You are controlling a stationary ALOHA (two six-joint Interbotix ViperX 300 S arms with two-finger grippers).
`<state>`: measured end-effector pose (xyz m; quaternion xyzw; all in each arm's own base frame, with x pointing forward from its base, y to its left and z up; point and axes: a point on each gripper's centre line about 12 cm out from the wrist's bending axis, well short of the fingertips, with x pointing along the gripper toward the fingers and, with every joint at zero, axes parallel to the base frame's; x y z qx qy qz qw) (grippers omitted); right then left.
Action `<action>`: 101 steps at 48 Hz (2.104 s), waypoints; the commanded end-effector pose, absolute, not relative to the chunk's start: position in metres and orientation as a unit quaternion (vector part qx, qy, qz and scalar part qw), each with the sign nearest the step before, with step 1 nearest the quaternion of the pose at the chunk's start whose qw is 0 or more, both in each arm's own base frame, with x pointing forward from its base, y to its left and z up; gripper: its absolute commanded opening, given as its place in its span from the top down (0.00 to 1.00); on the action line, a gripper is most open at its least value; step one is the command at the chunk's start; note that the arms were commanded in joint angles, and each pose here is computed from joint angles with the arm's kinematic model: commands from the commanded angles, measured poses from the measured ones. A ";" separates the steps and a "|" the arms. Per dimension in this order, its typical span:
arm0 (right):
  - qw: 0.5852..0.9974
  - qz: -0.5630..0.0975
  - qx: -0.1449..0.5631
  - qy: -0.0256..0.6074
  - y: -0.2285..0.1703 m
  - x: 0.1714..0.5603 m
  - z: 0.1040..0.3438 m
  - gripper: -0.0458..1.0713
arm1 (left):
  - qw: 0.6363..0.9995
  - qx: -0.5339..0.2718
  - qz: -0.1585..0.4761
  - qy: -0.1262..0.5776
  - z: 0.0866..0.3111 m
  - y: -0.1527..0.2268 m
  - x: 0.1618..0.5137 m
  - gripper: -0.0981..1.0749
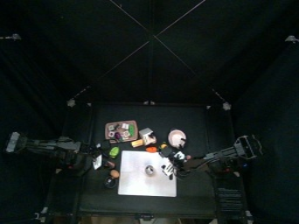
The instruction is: Grab medium cookie cutter
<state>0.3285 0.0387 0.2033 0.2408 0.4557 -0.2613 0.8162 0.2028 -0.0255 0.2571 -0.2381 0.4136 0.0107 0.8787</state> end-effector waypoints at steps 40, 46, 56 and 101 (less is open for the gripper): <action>0.851 -0.225 0.267 0.394 0.032 0.296 0.242 0.09 | 0.789 -0.219 0.197 0.539 0.216 -0.101 0.207 0.15; 0.850 -0.221 0.278 0.389 0.030 0.289 0.241 0.09 | 0.770 -0.220 0.231 0.553 0.203 -0.102 0.209 0.14; 0.839 -0.230 0.291 0.398 0.024 0.283 0.230 0.09 | 0.741 -0.249 0.249 0.572 0.187 -0.115 0.213 0.14; 0.827 -0.239 0.291 0.417 0.023 0.282 0.213 0.09 | 0.725 -0.279 0.231 0.586 0.163 -0.132 0.226 0.24</action>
